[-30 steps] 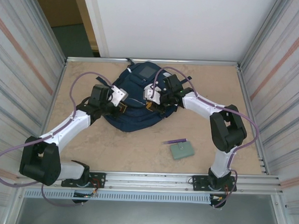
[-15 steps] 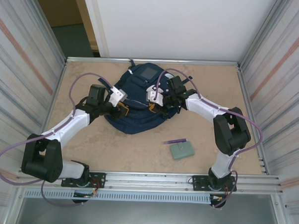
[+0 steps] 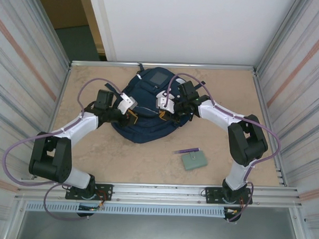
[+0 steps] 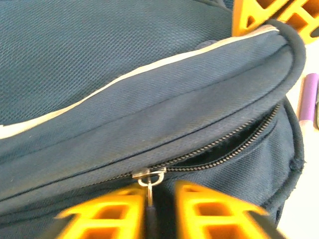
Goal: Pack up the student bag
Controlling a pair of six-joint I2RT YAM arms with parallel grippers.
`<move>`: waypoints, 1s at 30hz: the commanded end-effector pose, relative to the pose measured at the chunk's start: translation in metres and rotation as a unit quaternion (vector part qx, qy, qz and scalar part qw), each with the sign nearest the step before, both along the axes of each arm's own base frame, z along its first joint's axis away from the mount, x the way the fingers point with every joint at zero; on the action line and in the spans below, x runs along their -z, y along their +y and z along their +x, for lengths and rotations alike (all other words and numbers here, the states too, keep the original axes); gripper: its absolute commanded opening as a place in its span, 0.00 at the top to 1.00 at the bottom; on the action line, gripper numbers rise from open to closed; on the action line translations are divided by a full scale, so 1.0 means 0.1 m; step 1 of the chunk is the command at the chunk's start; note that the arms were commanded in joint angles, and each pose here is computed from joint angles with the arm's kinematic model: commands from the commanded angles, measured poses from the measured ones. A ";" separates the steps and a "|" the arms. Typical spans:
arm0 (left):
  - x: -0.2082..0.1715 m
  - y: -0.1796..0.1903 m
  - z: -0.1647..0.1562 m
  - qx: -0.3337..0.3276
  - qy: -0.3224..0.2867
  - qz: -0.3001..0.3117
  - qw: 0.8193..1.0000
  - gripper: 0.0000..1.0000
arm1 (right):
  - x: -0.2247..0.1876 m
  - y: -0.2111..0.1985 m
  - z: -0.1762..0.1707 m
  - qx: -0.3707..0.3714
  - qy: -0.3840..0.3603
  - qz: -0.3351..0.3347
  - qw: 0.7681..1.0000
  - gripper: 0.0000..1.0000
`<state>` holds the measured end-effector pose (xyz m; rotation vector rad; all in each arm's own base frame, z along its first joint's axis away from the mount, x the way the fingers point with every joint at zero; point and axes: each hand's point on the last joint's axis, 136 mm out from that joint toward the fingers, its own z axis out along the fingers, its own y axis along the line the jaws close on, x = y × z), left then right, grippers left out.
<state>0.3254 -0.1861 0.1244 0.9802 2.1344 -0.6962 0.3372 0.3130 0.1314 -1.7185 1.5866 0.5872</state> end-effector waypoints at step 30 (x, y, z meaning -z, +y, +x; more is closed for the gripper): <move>-0.67 -1.03 -0.29 0.050 -0.020 -0.081 0.995 1.00 | -0.31 -0.03 -0.36 0.103 -0.054 -0.006 0.993 0.45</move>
